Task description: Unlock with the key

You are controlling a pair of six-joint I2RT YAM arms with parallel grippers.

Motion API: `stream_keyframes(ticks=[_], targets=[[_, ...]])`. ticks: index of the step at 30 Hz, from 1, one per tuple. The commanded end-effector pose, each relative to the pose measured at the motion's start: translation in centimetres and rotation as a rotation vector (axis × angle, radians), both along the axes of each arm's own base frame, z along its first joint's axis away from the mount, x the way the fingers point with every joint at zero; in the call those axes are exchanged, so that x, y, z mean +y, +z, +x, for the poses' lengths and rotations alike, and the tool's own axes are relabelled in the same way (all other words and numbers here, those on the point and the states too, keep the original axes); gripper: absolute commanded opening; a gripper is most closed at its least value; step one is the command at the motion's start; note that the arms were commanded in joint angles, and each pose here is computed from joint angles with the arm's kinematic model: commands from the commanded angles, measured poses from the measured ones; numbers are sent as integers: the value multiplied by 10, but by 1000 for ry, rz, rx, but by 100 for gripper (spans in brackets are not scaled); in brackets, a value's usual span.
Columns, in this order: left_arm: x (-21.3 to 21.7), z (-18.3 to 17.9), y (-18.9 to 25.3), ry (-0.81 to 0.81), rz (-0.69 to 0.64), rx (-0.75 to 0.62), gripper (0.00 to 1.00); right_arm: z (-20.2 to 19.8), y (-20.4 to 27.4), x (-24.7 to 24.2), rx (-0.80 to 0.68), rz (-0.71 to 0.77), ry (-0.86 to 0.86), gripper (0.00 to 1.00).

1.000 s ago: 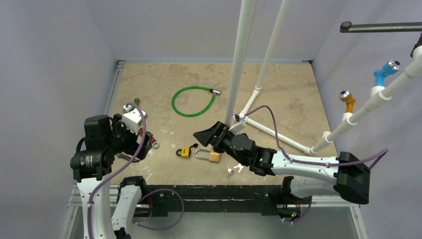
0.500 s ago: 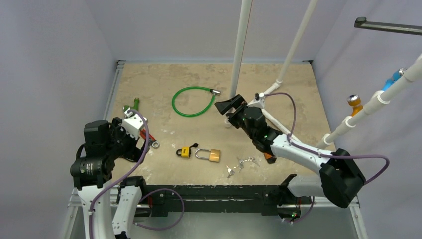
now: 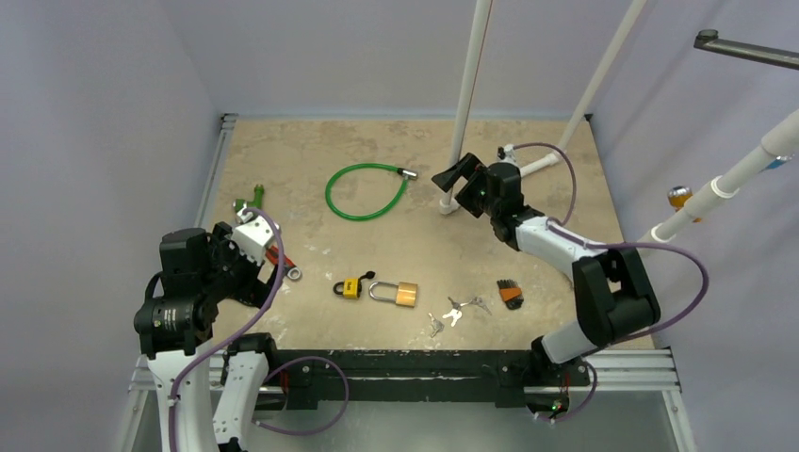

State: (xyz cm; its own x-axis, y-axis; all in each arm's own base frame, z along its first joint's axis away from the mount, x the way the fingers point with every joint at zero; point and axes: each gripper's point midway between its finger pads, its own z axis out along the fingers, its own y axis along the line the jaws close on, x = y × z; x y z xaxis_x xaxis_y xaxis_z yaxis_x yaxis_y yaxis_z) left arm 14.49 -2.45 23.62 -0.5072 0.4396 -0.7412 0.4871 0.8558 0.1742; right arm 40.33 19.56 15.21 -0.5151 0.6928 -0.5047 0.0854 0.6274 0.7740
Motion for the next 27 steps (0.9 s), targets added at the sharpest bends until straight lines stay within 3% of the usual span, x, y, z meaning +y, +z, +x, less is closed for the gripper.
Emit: stream_keyframes(ticks=[1,9,18,27], targets=[[0,1,2,-15,13,-13,100,32,17,7,-62,-45,116,99],[1,-3,2,-24,30,-19,100,74,8,1,-72,-76,305,99],[0,-4,4,-32,29,-20,100,91,-11,-18,-65,-26,473,99],[0,-14,4,-58,52,-18,100,116,1,-76,-110,11,454,99]])
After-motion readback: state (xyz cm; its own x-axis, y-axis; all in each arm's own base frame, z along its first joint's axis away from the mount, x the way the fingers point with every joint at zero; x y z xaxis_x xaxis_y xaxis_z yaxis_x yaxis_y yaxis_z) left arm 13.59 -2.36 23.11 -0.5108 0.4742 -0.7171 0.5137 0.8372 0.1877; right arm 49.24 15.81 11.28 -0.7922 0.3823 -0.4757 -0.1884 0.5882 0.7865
